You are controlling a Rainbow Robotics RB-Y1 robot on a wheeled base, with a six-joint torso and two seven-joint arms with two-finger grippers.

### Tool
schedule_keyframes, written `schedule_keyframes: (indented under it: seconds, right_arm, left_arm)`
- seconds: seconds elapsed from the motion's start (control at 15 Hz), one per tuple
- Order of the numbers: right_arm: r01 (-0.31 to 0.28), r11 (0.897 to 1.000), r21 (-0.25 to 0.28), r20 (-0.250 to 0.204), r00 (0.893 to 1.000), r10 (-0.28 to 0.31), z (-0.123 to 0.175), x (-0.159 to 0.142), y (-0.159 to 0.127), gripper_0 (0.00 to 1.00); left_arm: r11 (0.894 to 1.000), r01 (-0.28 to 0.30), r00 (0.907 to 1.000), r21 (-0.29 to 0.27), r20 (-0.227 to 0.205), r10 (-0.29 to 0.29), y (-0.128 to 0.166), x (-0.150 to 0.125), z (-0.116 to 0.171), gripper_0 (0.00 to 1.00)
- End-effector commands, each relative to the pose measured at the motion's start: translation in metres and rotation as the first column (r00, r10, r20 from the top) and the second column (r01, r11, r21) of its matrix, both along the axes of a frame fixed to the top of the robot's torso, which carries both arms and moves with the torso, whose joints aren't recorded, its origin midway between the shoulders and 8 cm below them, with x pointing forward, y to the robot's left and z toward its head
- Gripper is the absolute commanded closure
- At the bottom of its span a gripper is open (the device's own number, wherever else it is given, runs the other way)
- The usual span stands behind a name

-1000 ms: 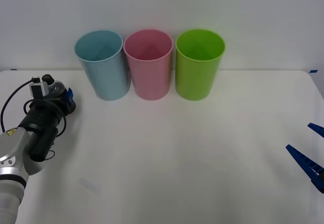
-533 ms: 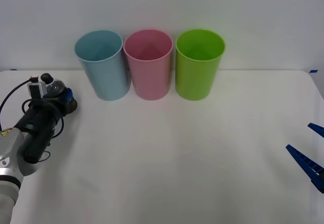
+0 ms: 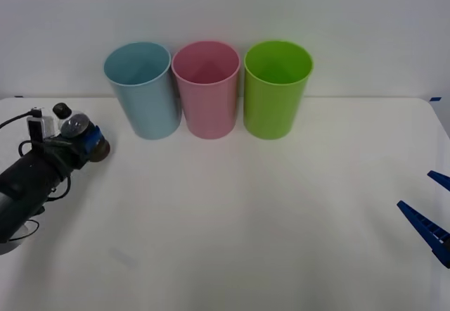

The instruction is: Grasp the object on the table and drop it into the matching bin: aluminum can to the light blue bin, PET bottle to the pink bin.

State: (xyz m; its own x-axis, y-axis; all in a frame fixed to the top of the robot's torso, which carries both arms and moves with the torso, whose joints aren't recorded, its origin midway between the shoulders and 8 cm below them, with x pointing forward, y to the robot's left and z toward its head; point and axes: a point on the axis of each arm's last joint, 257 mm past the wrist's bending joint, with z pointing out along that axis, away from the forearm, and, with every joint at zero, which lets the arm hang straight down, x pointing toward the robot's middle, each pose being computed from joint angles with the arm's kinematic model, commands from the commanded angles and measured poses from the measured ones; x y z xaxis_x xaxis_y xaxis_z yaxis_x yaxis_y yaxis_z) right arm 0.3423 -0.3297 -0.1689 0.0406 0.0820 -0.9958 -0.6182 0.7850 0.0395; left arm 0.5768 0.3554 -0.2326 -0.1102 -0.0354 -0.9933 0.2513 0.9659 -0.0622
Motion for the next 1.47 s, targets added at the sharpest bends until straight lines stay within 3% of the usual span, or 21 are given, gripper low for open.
schedule_keyframes:
  seconds: [0.07, 0.33, 0.53, 0.87, 1.13, 1.47]
  right_arm:
    - [0.0, 1.0, 0.0, 0.0, 1.0, 0.0, 0.0, 0.0, 0.0, 0.0]
    - [0.0, 1.0, 0.0, 0.0, 1.0, 0.0, 0.0, 0.0, 0.0, 0.0]
    - [0.0, 1.0, 0.0, 0.0, 1.0, 0.0, 0.0, 0.0, 0.0, 0.0]
    - [0.0, 1.0, 0.0, 0.0, 1.0, 0.0, 0.0, 0.0, 0.0, 0.0]
    - [0.0, 1.0, 0.0, 0.0, 1.0, 0.0, 0.0, 0.0, 0.0, 0.0]
    - [0.0, 1.0, 0.0, 0.0, 1.0, 0.0, 0.0, 0.0, 0.0, 0.0]
  left_arm:
    - [0.999, 0.04, 0.999, -0.014, 0.022, -0.039, -0.004, -0.018, 0.011, 1.0]
    - [0.997, 0.076, 0.9935, -0.035, 0.088, -0.072, -0.009, -0.054, 0.04, 1.0]
    - [0.993, 0.086, 0.9861, -0.082, 0.149, -0.073, -0.011, -0.081, 0.072, 1.0]
    - [0.987, 0.105, 0.9647, -0.12, 0.253, -0.072, -0.028, -0.112, 0.135, 1.0]
    - [0.979, 0.132, 0.9471, -0.155, 0.311, -0.079, -0.067, -0.109, 0.18, 1.0]
    - [0.958, 0.22, 0.9394, -0.182, 0.304, -0.158, -0.145, -0.068, 0.212, 1.0]
